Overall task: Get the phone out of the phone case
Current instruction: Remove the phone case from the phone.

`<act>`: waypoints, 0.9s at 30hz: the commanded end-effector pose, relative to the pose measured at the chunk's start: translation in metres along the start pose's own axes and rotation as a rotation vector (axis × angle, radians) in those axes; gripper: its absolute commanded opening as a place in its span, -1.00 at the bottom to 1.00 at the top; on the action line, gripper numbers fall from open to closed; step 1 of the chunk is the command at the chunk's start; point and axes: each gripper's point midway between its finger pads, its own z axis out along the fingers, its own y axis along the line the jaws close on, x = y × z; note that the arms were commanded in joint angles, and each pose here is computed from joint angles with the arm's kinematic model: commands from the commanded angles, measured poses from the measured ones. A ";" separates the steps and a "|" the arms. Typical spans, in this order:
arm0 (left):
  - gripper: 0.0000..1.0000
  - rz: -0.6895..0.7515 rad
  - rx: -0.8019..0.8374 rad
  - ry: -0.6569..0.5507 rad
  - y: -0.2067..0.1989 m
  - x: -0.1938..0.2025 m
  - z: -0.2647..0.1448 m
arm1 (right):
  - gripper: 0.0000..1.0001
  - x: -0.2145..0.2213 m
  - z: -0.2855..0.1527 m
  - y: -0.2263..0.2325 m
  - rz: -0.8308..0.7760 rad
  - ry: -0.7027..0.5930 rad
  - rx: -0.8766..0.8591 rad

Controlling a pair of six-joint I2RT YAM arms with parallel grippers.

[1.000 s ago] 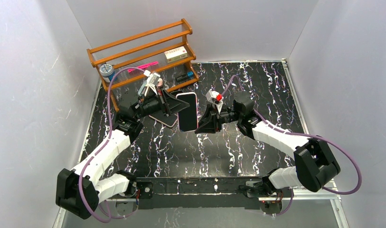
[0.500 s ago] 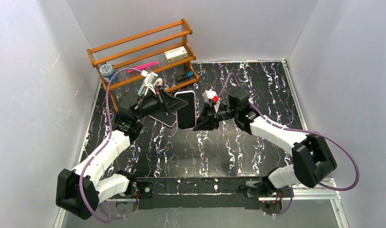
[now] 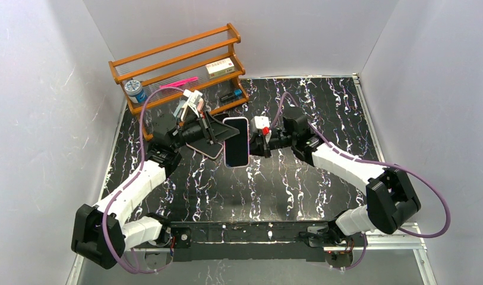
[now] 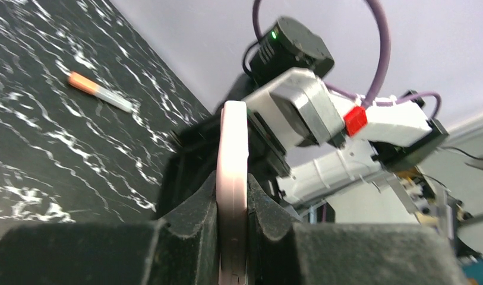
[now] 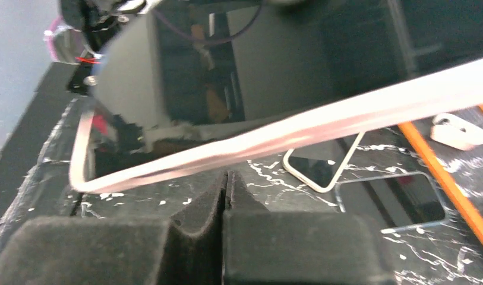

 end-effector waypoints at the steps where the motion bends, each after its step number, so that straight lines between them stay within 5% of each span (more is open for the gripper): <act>1: -1.00 0.002 0.116 0.032 -0.041 -0.003 0.000 | -0.97 -0.029 -0.003 -0.038 -0.175 -0.012 0.145; 5: -1.00 0.127 0.006 0.037 -0.019 -0.002 -0.003 | -0.96 -0.025 -0.007 -0.031 -0.101 -0.010 0.161; 14: -1.00 0.345 -0.005 -0.012 -0.025 -0.017 -0.009 | -0.10 -0.016 -0.020 0.013 0.084 -0.044 0.103; 27: -1.00 0.344 0.097 -0.050 -0.043 -0.020 -0.008 | 0.02 -0.042 -0.012 0.036 0.134 -0.148 -0.051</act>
